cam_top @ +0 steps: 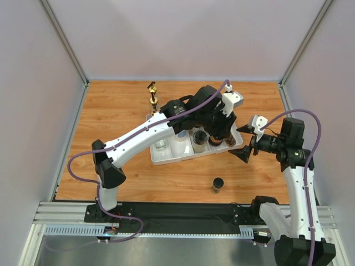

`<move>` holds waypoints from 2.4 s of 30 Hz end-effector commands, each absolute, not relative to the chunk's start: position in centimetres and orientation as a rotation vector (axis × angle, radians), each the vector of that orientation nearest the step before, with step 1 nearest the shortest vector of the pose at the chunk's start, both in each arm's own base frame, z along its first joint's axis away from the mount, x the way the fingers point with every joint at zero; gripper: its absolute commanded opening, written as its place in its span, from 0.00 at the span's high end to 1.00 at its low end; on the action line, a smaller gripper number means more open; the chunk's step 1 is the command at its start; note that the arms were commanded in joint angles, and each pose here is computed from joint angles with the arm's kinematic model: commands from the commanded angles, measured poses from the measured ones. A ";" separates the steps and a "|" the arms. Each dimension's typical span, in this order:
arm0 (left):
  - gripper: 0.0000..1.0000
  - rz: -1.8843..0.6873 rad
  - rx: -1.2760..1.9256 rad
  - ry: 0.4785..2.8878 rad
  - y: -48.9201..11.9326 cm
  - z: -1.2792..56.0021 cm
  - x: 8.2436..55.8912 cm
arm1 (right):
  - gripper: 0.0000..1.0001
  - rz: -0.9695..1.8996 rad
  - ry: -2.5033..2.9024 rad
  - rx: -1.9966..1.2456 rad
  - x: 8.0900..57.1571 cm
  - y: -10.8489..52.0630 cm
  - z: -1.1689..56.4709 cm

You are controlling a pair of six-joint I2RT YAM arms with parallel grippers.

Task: Organize the condiment bottles
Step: Place the bottle in the storage box.

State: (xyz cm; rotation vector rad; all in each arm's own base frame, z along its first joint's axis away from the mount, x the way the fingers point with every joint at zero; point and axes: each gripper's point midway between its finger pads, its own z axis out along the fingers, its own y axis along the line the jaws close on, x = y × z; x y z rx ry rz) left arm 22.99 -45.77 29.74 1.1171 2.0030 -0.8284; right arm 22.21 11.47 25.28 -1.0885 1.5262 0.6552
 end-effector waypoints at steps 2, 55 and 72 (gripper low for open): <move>0.91 -0.868 1.075 2.011 -45.4 31.1 22.3 | 0.05 0.544 1.532 -1.093 23.9 12.7 27.1; 0.92 -1.044 1.130 1.808 -41.5 34.4 19.9 | 0.28 0.768 1.454 -1.247 19.3 18.7 29.3; 0.92 -0.918 1.523 1.533 -40.5 33.7 17.6 | 0.27 0.921 1.518 -1.282 18.6 20.5 28.0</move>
